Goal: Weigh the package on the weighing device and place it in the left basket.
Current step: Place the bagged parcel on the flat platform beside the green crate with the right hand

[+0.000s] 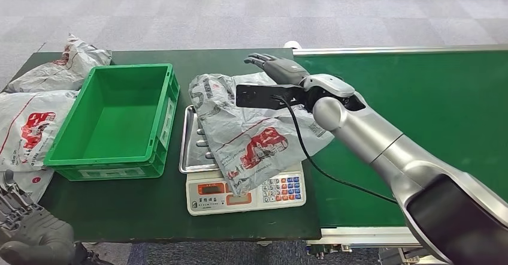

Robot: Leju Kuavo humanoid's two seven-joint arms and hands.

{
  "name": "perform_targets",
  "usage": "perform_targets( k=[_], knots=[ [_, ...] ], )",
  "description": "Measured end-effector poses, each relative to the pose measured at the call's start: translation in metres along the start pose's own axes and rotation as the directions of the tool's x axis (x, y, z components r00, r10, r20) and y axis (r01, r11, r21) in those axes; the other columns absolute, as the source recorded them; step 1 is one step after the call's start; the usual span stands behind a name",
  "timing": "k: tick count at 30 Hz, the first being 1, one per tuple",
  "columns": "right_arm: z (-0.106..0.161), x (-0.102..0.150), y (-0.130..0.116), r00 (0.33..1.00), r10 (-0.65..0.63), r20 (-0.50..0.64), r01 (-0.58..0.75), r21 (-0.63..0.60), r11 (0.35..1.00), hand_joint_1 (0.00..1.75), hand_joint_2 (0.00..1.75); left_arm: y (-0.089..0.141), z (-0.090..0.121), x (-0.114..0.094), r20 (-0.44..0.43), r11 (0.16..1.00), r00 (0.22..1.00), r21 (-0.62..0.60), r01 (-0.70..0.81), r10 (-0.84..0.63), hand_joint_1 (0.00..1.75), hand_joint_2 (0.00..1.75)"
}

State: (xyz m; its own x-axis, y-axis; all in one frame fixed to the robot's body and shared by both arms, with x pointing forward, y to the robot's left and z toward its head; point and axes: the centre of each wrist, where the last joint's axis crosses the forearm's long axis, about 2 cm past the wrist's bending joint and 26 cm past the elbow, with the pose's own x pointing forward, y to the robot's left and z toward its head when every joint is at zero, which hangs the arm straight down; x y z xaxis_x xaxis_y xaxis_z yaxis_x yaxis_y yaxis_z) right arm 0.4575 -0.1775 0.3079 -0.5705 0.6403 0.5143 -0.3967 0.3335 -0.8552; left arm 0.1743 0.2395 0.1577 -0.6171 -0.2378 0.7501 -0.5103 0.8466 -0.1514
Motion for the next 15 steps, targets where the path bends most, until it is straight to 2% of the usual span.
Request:
perform_targets(
  k=[5, 15],
  knots=[
    [0.011, -0.001, -0.006, 0.996, -0.068, 0.06, 0.071, -0.038, 0.997, 0.0, 0.0, 0.001, -0.002, -0.003, 0.004, 1.0, 1.0, -0.001, -0.03, 0.03, 0.0, 0.0],
    [0.021, -0.002, -0.011, 0.993, -0.078, 0.09, 0.084, -0.068, 0.994, 0.0, 0.0, 0.002, -0.004, -0.005, 0.013, 1.0, 1.0, -0.013, -0.026, 0.026, 0.0, 0.0]
  ],
)
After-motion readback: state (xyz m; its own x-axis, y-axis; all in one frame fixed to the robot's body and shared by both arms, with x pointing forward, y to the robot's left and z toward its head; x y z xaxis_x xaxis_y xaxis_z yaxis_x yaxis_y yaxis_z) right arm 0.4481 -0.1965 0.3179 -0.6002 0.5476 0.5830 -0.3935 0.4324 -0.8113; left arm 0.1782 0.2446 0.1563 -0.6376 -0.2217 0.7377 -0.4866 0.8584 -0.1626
